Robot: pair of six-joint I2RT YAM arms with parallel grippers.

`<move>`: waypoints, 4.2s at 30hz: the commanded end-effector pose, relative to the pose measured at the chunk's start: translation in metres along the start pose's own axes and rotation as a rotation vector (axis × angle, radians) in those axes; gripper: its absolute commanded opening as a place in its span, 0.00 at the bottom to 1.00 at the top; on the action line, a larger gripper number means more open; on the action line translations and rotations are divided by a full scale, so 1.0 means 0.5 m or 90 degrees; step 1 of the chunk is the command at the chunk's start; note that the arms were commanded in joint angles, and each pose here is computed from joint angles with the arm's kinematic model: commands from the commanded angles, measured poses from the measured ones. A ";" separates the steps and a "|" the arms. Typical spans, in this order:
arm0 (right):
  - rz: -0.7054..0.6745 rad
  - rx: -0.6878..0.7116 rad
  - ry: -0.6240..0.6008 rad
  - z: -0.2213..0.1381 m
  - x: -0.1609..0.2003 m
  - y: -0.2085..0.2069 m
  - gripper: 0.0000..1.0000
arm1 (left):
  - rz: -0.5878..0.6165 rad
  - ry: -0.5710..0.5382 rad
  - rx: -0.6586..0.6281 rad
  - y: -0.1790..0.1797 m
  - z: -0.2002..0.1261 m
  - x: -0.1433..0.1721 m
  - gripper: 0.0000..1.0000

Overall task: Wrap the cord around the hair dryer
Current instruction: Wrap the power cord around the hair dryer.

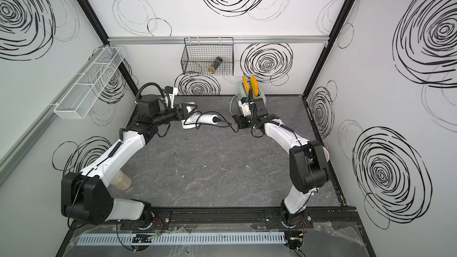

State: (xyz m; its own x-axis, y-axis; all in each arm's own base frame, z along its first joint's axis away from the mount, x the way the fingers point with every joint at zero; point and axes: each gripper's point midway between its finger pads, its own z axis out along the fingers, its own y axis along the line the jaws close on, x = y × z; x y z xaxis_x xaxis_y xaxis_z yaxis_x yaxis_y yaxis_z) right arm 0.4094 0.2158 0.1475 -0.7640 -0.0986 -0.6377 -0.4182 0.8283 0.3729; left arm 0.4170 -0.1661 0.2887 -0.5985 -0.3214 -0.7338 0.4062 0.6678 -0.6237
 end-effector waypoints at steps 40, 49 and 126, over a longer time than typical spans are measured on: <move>-0.340 -0.021 -0.194 -0.290 -0.036 0.415 0.00 | 0.095 -0.038 -0.450 0.275 0.182 0.047 0.00; -0.351 -0.015 -0.271 -0.285 -0.191 0.414 0.00 | 0.245 0.106 -0.269 0.106 0.277 0.194 0.00; -0.246 0.154 -0.224 -0.183 -0.034 0.230 0.00 | 0.236 -0.012 -0.507 0.208 0.143 0.118 0.00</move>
State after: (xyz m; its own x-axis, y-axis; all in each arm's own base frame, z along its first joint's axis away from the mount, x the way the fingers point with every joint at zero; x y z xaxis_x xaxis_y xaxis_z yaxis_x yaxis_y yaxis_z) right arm 0.3203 0.2654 0.2171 -0.4909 -0.2536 -0.8335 -0.4785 0.8780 0.0147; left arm 0.4665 -0.1546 0.1503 -0.5427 -0.0912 -0.8350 -0.0913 0.9946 -0.0493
